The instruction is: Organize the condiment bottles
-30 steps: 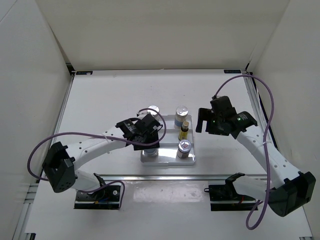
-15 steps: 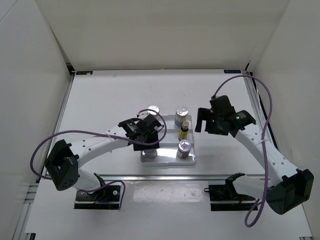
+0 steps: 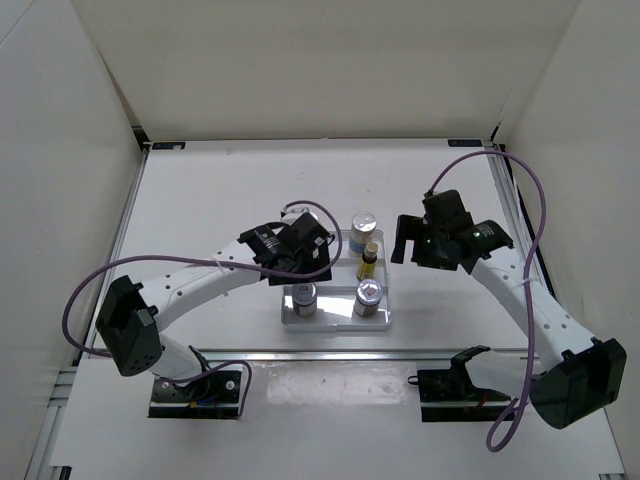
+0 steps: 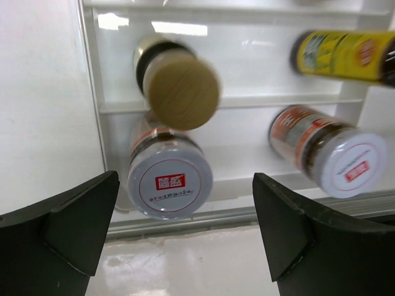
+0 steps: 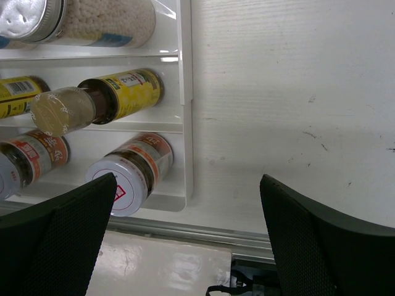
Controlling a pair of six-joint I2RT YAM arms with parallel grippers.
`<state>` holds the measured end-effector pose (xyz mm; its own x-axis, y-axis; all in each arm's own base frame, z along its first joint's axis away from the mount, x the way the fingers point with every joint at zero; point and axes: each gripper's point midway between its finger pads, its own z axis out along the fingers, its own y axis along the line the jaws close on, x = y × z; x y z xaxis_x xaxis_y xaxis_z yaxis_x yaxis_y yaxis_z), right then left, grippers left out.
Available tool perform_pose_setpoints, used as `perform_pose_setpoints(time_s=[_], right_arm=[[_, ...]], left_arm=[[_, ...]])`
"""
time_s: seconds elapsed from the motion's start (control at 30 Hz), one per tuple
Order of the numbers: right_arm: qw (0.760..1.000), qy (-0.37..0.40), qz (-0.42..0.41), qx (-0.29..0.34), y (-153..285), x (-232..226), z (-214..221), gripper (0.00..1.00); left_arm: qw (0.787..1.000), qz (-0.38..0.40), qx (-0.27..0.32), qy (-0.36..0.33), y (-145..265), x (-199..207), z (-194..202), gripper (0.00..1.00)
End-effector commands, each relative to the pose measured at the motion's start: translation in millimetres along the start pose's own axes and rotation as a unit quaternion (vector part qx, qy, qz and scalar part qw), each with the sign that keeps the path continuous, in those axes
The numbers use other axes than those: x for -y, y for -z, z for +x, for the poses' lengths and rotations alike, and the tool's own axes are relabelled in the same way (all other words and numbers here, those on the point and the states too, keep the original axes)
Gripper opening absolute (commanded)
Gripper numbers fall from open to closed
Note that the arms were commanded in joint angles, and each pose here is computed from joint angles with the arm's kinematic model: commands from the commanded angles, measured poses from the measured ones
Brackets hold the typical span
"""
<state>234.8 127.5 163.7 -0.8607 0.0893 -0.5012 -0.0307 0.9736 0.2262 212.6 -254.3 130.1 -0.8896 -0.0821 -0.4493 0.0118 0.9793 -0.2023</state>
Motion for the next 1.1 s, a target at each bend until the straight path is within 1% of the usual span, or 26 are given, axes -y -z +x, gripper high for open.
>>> perform_pose_setpoints(time_s=[0.0, 0.03, 0.13, 0.23, 0.27, 0.33, 0.37, 0.4, 0.47, 0.5, 0.53, 0.57, 0.63, 0.73, 0.77, 0.8, 0.87, 0.97, 1.03, 1.07], right_arm=[[1.0, 0.004, 0.002, -0.008, 1, 1, 0, 1.0], [1.0, 0.004, 0.006, -0.001, 3, 2, -4, 1.0], [1.0, 0.004, 0.006, 0.0, 5, 1, -5, 1.0], [1.0, 0.004, 0.003, 0.017, 13, 1, -8, 1.0], [1.0, 0.008, -0.003, 0.028, 19, 0, -13, 1.0], [0.999, 0.007, -0.001, 0.039, 23, 1, -15, 1.0], [0.999, 0.012, -0.001, 0.052, 26, 2, -19, 1.0], [0.998, 0.016, 0.005, 0.055, 26, 4, -20, 1.0], [0.998, 0.015, 0.009, 0.062, 28, 5, -24, 1.0], [0.998, 0.015, 0.007, 0.066, 30, 4, -27, 1.0], [0.998, 0.015, 0.007, 0.066, 30, 4, -27, 1.0], [0.998, 0.015, 0.007, 0.066, 30, 4, -27, 1.0], [0.997, 0.014, 0.003, 0.074, 34, 3, -28, 1.0], [0.996, 0.013, -0.005, 0.09, 39, 2, -31, 1.0], [0.996, 0.018, -0.004, 0.09, 39, 2, -31, 1.0], [0.995, 0.018, -0.006, 0.094, 41, 2, -31, 1.0], [0.995, 0.018, -0.006, 0.094, 41, 2, -31, 1.0], [0.996, 0.018, -0.004, 0.09, 41, 3, -29, 1.0], [0.996, 0.018, 0.003, 0.087, 41, 6, -27, 1.0], [0.995, 0.016, 0.014, 0.097, 43, 11, -30, 1.0]], left_arm=[[0.998, -0.022, 0.052, -0.021, 17, -3, -31, 1.0], [0.998, -0.027, 0.058, -0.025, 22, -6, -35, 1.0], [0.993, -0.031, 0.108, -0.034, 48, -10, -59, 1.0], [0.981, -0.033, 0.188, -0.036, 93, -23, -92, 1.0], [0.973, -0.036, 0.228, -0.025, 115, -35, -103, 1.0], [0.962, -0.039, 0.271, -0.013, 141, -47, -116, 1.0], [0.951, -0.044, 0.307, 0.005, 163, -62, -126, 1.0], [0.946, -0.052, 0.319, 0.005, 171, -71, -130, 1.0], [0.932, -0.065, 0.353, 0.039, 198, -99, -146, 1.0], [0.93, -0.072, 0.358, 0.043, 203, -109, -148, 1.0], [0.923, -0.083, 0.371, 0.066, 212, -124, -154, 1.0], [0.919, -0.082, 0.379, 0.074, 221, -132, -154, 1.0], [0.915, -0.097, 0.382, 0.086, 224, -146, -157, 1.0], [0.918, -0.101, 0.371, 0.092, 219, -154, -157, 1.0], [0.919, -0.099, 0.369, 0.093, 218, -154, -157, 1.0], [0.925, -0.096, 0.357, 0.089, 210, -152, -156, 1.0], [0.926, -0.093, 0.352, 0.097, 208, -156, -157, 1.0], [0.923, -0.104, 0.354, 0.109, 209, -165, -157, 1.0], [0.918, -0.112, 0.362, 0.121, 213, -173, -155, 1.0], [0.911, -0.115, 0.373, 0.134, 219, -179, -152, 1.0]])
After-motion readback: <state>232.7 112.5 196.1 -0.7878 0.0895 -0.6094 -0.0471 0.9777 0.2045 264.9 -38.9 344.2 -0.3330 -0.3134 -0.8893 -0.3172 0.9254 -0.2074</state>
